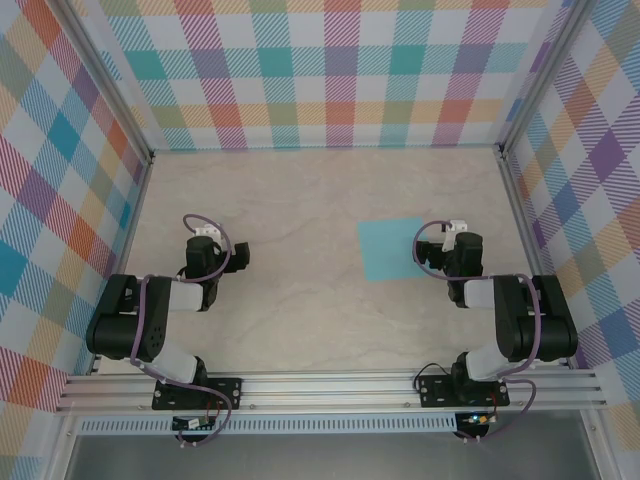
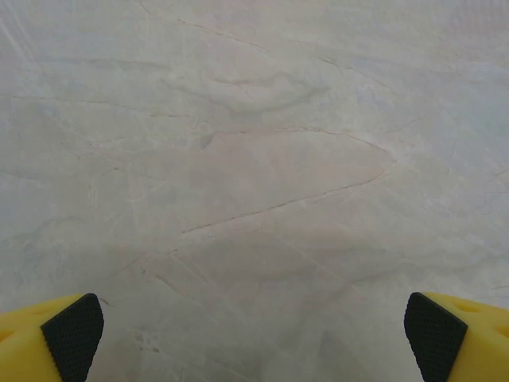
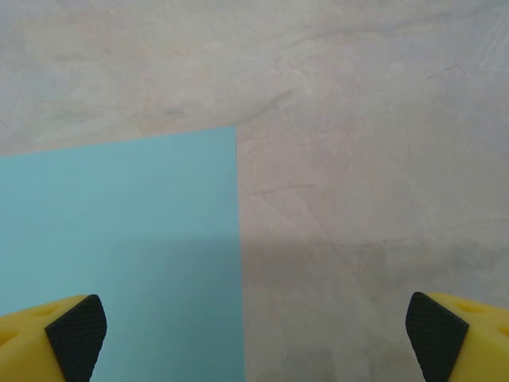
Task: Fold a paper plane with a square sheet of paper (pick it up from the middle)
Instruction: Move the square sheet of paper to the center of the table.
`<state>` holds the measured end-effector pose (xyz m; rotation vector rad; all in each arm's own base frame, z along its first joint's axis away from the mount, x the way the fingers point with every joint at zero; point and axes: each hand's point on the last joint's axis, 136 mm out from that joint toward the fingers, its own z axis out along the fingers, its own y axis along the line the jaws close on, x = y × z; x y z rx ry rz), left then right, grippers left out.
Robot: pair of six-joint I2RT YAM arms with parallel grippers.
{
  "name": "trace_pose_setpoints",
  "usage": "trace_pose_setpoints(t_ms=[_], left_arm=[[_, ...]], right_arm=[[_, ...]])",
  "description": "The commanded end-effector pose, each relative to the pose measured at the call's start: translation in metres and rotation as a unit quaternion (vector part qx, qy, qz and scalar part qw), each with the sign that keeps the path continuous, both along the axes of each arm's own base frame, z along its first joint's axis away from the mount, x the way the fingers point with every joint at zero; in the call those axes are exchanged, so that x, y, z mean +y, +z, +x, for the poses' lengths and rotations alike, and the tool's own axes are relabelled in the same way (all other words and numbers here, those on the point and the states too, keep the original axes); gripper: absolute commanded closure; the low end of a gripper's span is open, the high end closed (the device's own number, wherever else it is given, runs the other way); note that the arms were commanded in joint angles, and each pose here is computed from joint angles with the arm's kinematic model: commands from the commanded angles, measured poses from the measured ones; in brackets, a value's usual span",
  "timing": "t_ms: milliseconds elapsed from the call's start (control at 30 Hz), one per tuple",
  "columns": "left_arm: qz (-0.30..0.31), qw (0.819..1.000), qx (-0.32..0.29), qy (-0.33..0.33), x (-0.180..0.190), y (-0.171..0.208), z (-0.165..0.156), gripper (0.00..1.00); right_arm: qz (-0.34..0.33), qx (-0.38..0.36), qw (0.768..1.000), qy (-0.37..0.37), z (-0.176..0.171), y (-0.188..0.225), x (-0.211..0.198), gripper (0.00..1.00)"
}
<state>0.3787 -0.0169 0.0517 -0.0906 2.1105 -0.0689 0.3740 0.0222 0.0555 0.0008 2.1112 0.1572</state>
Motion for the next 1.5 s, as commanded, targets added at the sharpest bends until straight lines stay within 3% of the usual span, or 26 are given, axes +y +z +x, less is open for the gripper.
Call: trace_pose_setpoints(t_ms=[0, 433, 800, 967, 1167, 1300, 1467], left_arm=[[0.006, 0.998, -0.058, -0.01, 0.001, 0.027, 0.021, 0.0], [0.006, 0.998, -0.058, -0.01, 0.001, 0.027, 0.02, 0.0], [0.005, 0.995, -0.095, -0.034, -0.006, 0.036, 0.009, 0.0], [-0.007, 0.995, -0.097, 0.004, 0.005, 0.065, -0.002, 0.0], [-0.04, 0.992, -0.115, 0.042, 0.015, 0.108, -0.023, 0.0], [-0.067, 0.99, -0.112, 0.047, 0.014, 0.144, -0.037, 0.0], [-0.116, 0.985, -0.122, 0.047, 0.008, 0.175, -0.049, 0.0]], right_arm=[[-0.004, -0.073, 0.997, 0.02, 0.023, 0.035, 0.004, 0.0], [-0.004, -0.074, 0.997, 0.02, 0.023, 0.035, 0.004, 0.0], [-0.006, -0.074, 0.997, 0.023, 0.022, 0.036, 0.005, 0.0], [-0.022, -0.096, 0.995, 0.029, 0.014, 0.05, 0.011, 0.0], [0.017, 0.029, 0.999, -0.04, -0.013, 0.065, -0.003, 0.0], [0.103, 0.105, 0.98, -0.132, -0.045, 0.076, -0.011, 0.0], [0.194, 0.178, 0.963, -0.058, -0.069, 0.076, 0.031, 0.0]])
